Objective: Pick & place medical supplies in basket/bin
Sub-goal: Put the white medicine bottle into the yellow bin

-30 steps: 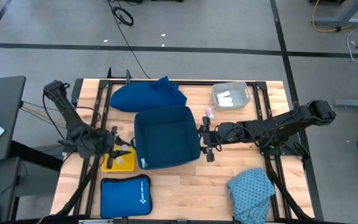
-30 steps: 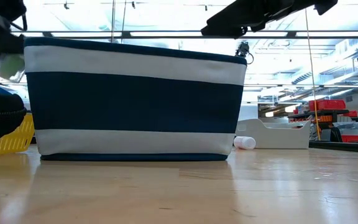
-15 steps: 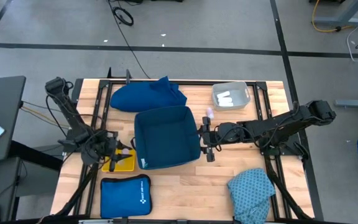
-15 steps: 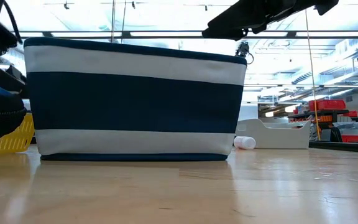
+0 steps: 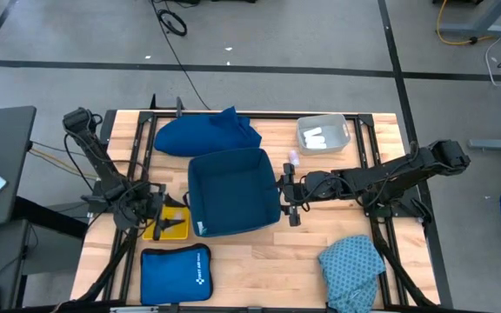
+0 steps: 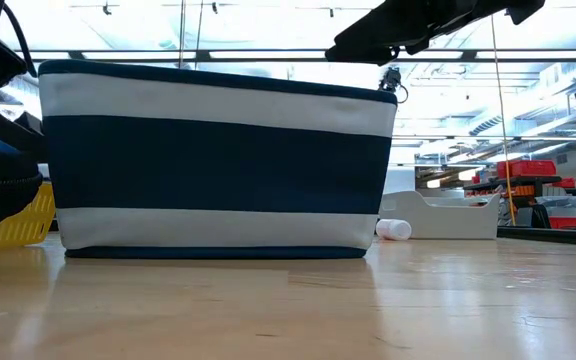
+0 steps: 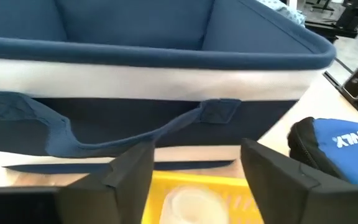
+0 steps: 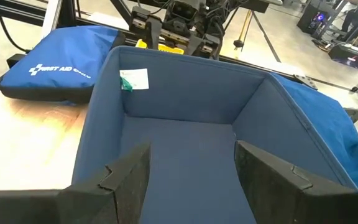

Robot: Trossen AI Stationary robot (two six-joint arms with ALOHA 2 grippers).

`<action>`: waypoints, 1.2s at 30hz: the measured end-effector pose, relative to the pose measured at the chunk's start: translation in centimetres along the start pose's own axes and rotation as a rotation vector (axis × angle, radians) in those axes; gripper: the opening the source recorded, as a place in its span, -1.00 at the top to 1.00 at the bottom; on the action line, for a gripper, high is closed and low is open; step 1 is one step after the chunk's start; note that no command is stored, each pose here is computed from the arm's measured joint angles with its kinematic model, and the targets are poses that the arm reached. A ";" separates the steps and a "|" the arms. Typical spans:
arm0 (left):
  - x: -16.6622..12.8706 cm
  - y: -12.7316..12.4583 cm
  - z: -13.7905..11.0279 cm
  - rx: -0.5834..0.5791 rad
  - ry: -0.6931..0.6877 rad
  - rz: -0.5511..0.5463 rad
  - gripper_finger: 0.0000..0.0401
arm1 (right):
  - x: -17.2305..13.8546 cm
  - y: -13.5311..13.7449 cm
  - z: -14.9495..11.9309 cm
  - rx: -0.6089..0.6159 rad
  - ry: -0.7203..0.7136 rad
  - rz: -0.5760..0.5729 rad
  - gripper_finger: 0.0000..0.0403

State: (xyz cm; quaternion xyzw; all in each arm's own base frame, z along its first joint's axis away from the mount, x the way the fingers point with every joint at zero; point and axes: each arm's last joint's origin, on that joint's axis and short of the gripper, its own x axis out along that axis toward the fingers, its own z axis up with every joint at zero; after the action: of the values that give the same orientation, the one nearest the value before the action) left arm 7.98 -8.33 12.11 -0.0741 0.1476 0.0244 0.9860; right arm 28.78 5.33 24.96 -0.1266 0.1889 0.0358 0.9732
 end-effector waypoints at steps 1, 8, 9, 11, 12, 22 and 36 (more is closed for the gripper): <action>0.0 0.0 0.0 0.000 0.002 -0.002 -0.28 | 0.0 0.0 0.0 0.000 0.000 0.000 -0.18; 0.0 -0.1 0.5 0.019 -0.041 0.027 -0.32 | -0.1 -0.2 -1.0 0.016 0.116 -0.126 -0.18; 0.0 -0.3 0.8 0.033 -0.050 0.031 -0.31 | -0.1 -0.3 -1.3 0.018 0.150 -0.157 -0.18; -0.1 -0.7 1.8 0.048 -0.093 0.039 -0.30 | -0.2 -0.5 -1.8 0.023 0.212 -0.227 -0.18; -0.2 -0.9 2.2 0.062 -0.114 0.048 -0.30 | -0.3 -0.7 -2.1 0.023 0.246 -0.263 -0.18; -0.2 -1.2 5.3 0.120 -0.282 0.133 -0.30 | -0.9 -5.2 -5.7 0.167 0.532 -0.489 -0.18; 0.8 -0.3 7.6 0.178 -0.389 0.119 -0.30 | 0.7 -11.8 -12.2 0.441 0.756 -0.433 -0.18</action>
State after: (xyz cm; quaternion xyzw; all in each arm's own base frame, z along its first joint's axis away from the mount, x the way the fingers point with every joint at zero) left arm 10.95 -7.45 19.07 0.0281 -0.0396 0.0830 0.9954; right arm 26.46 -9.25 16.55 0.0420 0.5016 -0.2567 0.8251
